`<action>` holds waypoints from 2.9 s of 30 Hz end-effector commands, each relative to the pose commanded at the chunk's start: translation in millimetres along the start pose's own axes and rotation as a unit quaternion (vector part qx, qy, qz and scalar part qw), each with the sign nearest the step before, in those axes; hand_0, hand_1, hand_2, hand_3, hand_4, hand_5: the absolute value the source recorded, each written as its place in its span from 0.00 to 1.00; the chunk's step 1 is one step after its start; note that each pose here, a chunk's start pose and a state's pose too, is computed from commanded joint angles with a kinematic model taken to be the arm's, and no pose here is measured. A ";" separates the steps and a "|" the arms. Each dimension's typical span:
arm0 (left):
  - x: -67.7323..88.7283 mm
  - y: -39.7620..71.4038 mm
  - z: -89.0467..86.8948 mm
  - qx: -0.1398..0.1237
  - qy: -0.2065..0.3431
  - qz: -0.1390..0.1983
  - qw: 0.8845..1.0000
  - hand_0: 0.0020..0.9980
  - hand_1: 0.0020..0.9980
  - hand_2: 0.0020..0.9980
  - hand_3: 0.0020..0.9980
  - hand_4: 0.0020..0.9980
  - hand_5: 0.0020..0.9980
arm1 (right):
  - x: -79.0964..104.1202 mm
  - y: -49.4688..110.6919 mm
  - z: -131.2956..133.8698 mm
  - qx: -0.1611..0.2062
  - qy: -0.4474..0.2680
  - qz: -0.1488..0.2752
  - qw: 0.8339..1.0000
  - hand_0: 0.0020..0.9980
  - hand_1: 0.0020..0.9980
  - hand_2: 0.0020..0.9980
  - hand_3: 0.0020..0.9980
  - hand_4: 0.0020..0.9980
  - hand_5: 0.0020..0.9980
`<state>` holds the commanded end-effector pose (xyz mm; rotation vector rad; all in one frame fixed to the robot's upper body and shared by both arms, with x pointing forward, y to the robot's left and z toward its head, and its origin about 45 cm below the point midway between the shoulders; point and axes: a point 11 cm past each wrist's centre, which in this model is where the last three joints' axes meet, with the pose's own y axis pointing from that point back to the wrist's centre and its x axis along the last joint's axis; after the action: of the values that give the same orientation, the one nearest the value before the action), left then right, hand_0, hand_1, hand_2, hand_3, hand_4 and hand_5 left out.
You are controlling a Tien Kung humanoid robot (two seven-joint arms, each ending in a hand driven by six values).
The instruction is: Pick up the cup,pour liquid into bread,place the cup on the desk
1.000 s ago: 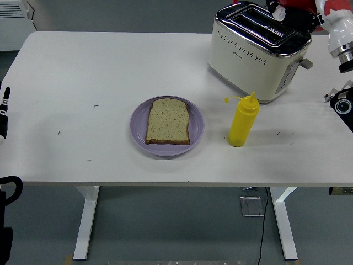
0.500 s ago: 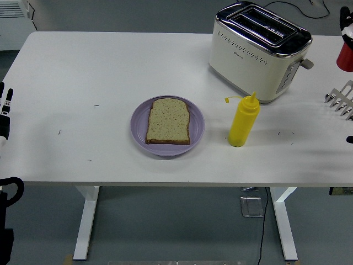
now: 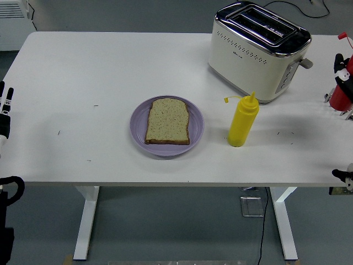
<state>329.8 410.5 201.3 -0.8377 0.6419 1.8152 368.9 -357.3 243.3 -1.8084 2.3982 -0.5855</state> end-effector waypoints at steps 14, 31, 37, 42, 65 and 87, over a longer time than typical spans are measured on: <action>0.6 0.3 -0.3 0.000 0.001 0.001 1.000 0.79 0.74 0.74 0.69 0.51 1.00 | -29.7 23.2 38.9 -0.050 -0.015 -0.002 0.999 0.23 0.16 0.28 0.32 0.66 0.20; 0.5 0.3 -1.0 0.000 0.001 0.001 1.000 0.79 0.74 0.74 0.69 0.51 1.00 | -41.2 32.6 69.9 -0.100 -0.008 0.002 0.995 0.31 0.25 0.36 0.36 0.65 0.20; 0.5 0.2 -1.0 0.000 0.001 0.001 1.000 0.79 0.74 0.74 0.69 0.51 1.00 | -34.6 39.0 80.8 -0.122 -0.001 0.018 0.992 0.37 0.30 0.40 0.38 0.66 0.20; 0.3 0.0 -1.1 0.001 0.002 0.001 1.000 0.79 0.74 0.74 0.69 0.51 1.00 | -30.4 43.0 86.1 -0.134 0.004 0.029 0.991 0.46 0.39 0.43 0.39 0.66 0.19; -0.2 -0.4 -1.7 0.002 0.001 0.000 1.000 0.79 0.74 0.74 0.69 0.51 1.00 | -21.5 66.9 91.0 -0.155 -0.010 0.036 0.987 0.73 0.64 0.66 0.81 0.70 0.18; 1.1 0.6 -3.0 0.005 -0.001 0.002 1.000 0.79 0.74 0.74 0.69 0.51 1.00 | -14.0 79.8 75.2 -0.105 0.034 0.002 0.994 0.96 0.89 1.00 1.00 0.78 0.21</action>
<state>329.7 408.7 198.7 -0.8281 0.6498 1.8145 322.3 -344.7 143.8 -1.8879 2.5956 -0.4149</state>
